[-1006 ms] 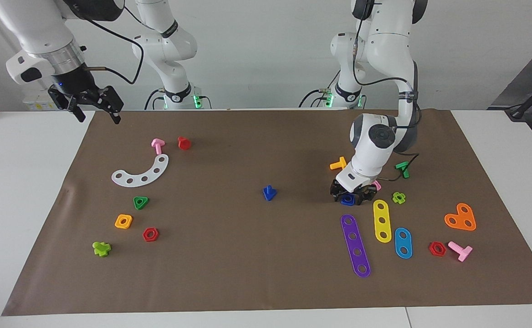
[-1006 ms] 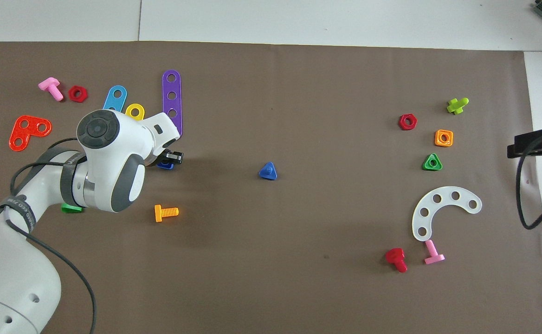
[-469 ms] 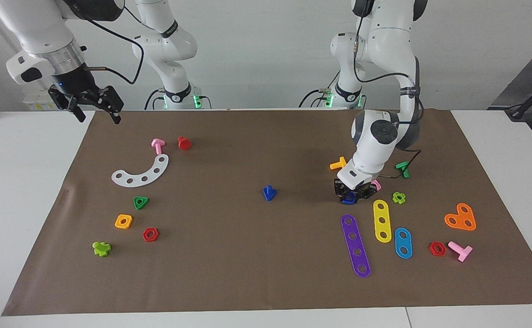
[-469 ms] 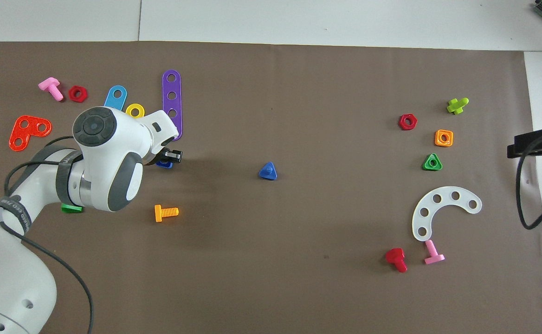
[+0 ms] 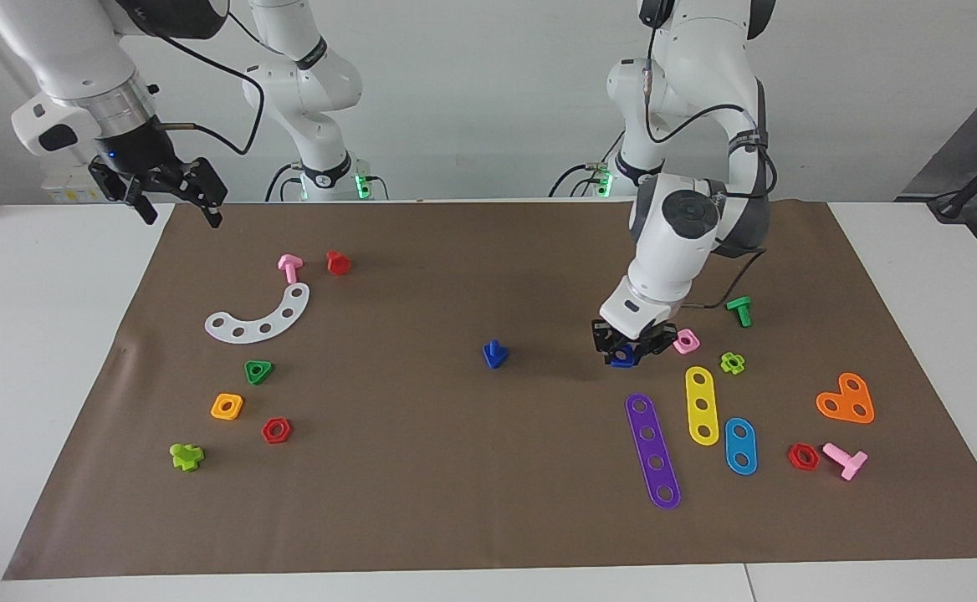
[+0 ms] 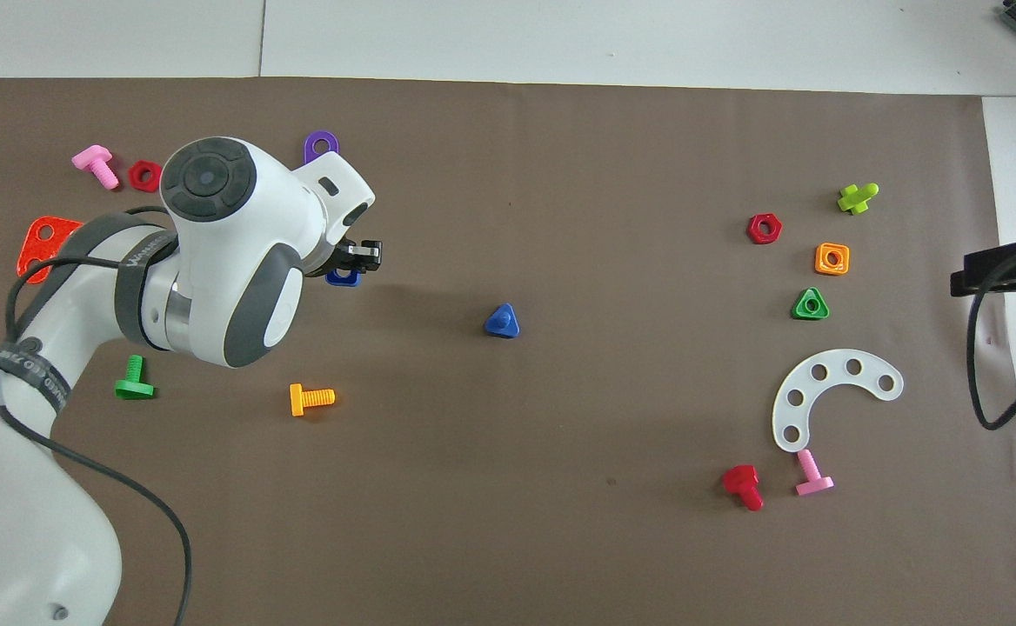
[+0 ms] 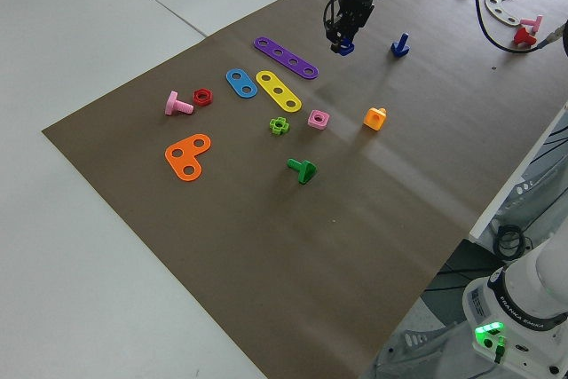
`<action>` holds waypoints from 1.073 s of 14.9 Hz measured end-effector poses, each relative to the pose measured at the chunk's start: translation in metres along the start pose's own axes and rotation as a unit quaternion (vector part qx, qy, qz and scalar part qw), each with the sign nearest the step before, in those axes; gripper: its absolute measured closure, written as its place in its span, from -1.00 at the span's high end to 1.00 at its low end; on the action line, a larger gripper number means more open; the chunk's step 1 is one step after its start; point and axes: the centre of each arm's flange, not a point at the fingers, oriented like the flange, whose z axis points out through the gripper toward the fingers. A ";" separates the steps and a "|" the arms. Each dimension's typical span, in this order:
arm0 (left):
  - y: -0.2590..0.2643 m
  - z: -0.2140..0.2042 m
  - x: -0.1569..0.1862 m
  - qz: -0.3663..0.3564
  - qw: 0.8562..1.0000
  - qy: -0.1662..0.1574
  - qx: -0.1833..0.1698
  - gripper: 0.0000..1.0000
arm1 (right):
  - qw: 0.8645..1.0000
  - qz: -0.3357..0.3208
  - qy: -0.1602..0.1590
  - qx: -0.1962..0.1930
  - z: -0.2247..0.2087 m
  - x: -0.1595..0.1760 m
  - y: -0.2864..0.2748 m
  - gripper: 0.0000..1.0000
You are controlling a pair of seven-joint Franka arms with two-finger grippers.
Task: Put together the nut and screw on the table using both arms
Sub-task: 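Carry the blue square nut over the blue triangular piece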
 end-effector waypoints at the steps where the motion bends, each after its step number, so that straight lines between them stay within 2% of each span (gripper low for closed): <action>1: 0.016 -0.003 -0.001 -0.008 1.000 0.001 -0.001 -0.07 | 1.000 0.000 0.000 0.000 0.000 0.000 0.000 1.00; 9: 0.132 0.000 -0.016 -0.068 0.998 0.001 -0.009 -0.07 | 1.000 0.000 0.000 0.000 0.000 0.000 0.000 1.00; 16: 0.168 0.022 -0.024 -0.064 0.998 -0.007 -0.007 -0.07 | 1.000 0.000 0.000 0.000 0.000 0.000 0.000 1.00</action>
